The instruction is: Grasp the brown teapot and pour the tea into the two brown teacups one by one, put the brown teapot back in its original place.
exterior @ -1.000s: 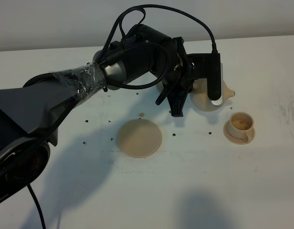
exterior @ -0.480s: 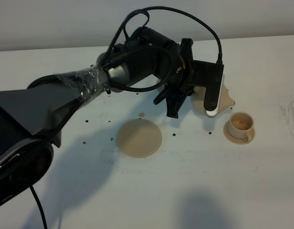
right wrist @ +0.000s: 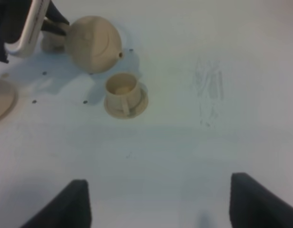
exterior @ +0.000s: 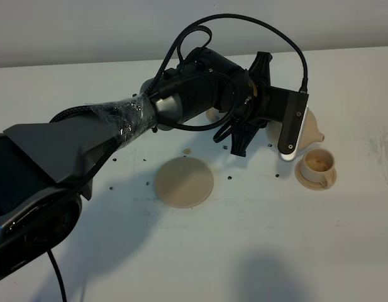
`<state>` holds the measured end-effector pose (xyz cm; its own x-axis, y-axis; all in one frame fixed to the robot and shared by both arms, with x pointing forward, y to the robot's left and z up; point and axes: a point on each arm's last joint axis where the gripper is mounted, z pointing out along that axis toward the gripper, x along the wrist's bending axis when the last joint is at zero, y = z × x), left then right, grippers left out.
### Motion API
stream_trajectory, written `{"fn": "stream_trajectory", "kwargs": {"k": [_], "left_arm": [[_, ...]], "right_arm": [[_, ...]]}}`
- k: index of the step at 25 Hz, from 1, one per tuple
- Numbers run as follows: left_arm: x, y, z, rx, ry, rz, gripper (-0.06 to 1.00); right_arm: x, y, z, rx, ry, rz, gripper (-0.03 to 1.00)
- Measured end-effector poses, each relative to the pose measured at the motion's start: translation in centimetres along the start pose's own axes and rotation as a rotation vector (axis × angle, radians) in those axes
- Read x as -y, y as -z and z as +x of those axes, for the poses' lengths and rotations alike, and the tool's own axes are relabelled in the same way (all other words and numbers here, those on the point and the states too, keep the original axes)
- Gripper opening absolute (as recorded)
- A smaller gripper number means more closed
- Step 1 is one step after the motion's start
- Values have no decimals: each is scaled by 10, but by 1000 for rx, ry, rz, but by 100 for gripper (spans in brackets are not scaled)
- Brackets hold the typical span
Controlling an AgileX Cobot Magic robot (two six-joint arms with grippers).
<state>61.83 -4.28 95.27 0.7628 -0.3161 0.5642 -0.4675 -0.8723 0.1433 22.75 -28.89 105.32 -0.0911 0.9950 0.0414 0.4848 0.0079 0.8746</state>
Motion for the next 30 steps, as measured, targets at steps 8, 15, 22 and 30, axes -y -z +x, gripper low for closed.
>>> {"fn": "stream_trajectory", "kwargs": {"k": [8, 15, 22, 30], "left_arm": [[-6, 0, -2, 1, -138, -6, 9], [-4, 0, -1, -5, -220, 16, 9], [-3, 0, 0, -16, -254, 37, 9], [-5, 1, 3, -52, -277, 38, 9]], "right_arm": [[0, 0, 0, 0, 0, 0, 59], [0, 0, 0, 0, 0, 0, 59], [0, 0, 0, 0, 0, 0, 59], [0, 0, 0, 0, 0, 0, 59]]}}
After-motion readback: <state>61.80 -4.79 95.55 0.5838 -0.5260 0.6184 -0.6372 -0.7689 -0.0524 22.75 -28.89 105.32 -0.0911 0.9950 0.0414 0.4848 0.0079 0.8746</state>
